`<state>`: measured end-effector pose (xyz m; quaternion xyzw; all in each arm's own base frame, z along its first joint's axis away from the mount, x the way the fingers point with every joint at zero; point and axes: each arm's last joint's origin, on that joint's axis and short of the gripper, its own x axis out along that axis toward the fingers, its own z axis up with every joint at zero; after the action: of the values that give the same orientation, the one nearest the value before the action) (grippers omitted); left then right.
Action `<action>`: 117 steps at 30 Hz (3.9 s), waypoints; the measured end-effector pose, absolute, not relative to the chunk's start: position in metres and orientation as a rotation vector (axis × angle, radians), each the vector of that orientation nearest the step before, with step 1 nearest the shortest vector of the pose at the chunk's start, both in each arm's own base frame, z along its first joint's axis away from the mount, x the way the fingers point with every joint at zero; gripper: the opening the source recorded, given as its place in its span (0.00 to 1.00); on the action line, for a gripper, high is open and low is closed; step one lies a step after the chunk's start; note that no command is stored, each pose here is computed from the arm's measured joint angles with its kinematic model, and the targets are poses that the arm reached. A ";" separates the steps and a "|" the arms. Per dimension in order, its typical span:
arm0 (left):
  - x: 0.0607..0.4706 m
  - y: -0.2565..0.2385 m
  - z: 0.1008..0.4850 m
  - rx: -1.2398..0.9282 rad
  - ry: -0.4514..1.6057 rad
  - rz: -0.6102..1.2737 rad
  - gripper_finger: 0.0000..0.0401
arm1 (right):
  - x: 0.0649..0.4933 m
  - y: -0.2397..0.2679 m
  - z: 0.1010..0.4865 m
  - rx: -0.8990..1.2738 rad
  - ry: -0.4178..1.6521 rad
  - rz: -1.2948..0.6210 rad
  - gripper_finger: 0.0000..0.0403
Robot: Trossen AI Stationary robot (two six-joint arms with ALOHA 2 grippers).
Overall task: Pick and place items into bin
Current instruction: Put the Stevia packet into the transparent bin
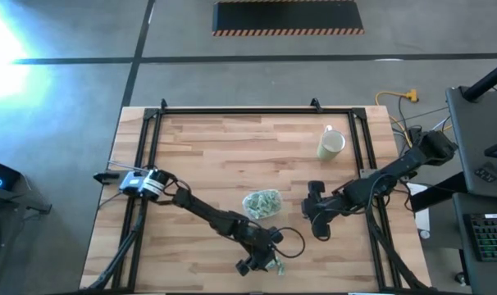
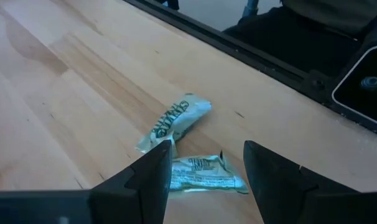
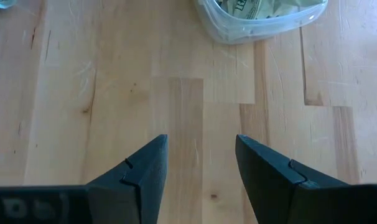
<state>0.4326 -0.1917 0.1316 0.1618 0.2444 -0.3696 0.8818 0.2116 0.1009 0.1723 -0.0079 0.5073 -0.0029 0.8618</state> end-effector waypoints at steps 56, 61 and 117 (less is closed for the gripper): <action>0.421 -0.171 0.163 0.467 0.698 -0.461 0.05 | 0.210 0.100 0.169 -0.018 1.074 -0.012 0.45; 0.416 -0.165 0.169 0.520 0.745 -0.370 0.05 | 0.209 0.100 0.168 -0.020 1.076 -0.013 0.45; 0.350 -0.115 0.209 0.357 0.524 -0.295 0.43 | 0.211 0.103 0.164 0.001 1.013 0.043 0.45</action>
<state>0.3499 -0.1147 0.2091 0.1747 0.2569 -0.1443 0.9395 0.2110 0.1031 0.1639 0.0003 0.4850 0.0207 0.8743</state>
